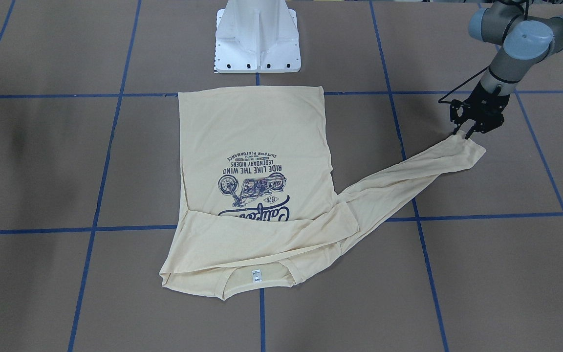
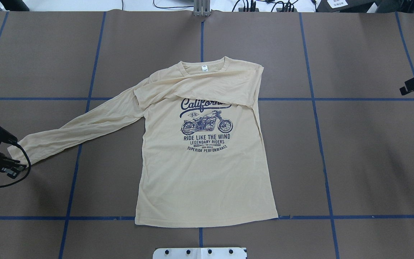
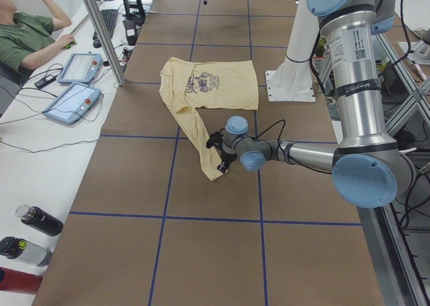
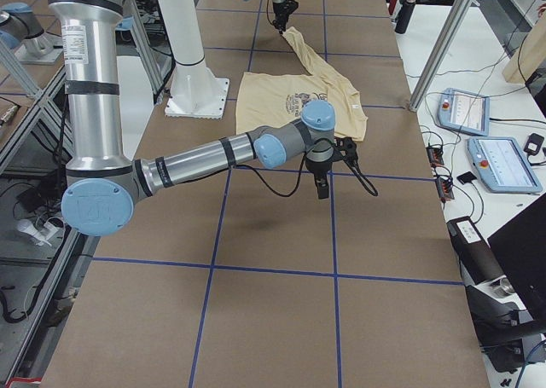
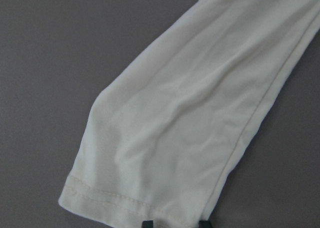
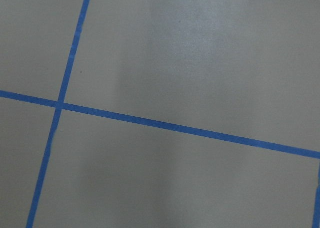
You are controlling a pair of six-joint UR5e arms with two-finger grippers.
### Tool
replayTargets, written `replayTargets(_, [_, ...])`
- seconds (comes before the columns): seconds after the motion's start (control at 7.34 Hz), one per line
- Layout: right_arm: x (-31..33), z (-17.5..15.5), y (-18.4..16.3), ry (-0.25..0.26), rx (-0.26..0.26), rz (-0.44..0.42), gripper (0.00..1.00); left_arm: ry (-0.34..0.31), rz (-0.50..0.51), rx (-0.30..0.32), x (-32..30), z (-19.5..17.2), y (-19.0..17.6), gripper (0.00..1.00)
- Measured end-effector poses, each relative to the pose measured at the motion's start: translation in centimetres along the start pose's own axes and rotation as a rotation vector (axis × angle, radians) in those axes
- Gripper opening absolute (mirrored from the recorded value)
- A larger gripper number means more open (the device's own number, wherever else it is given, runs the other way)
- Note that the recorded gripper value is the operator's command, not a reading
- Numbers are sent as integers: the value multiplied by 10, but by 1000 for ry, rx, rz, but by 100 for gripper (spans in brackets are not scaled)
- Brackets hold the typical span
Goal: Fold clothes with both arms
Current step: 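Lower the left gripper onto the sleeve cuff nearest it and grasp it, then lift the sleeve with the left gripper and fold it across the shirt front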
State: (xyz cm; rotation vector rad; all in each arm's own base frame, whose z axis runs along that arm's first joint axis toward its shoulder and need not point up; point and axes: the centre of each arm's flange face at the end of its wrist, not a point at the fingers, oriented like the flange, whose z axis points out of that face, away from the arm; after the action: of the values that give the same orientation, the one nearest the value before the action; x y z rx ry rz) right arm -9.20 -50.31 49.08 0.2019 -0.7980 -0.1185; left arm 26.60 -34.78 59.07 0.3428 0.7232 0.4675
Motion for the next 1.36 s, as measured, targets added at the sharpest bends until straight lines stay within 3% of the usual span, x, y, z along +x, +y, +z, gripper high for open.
replayTargets(0.41, [-1, -1, 0, 0, 1, -1, 100, 25, 25, 46, 12, -19, -9, 0])
replayTargets(0.82, [-2, -2, 0, -1, 3, -2, 100, 60, 54, 112, 57, -84, -56, 0])
replayTargets(1.36, [-3, -3, -1, -2, 6, -3, 100, 19, 4, 79, 161, -170, -226, 0])
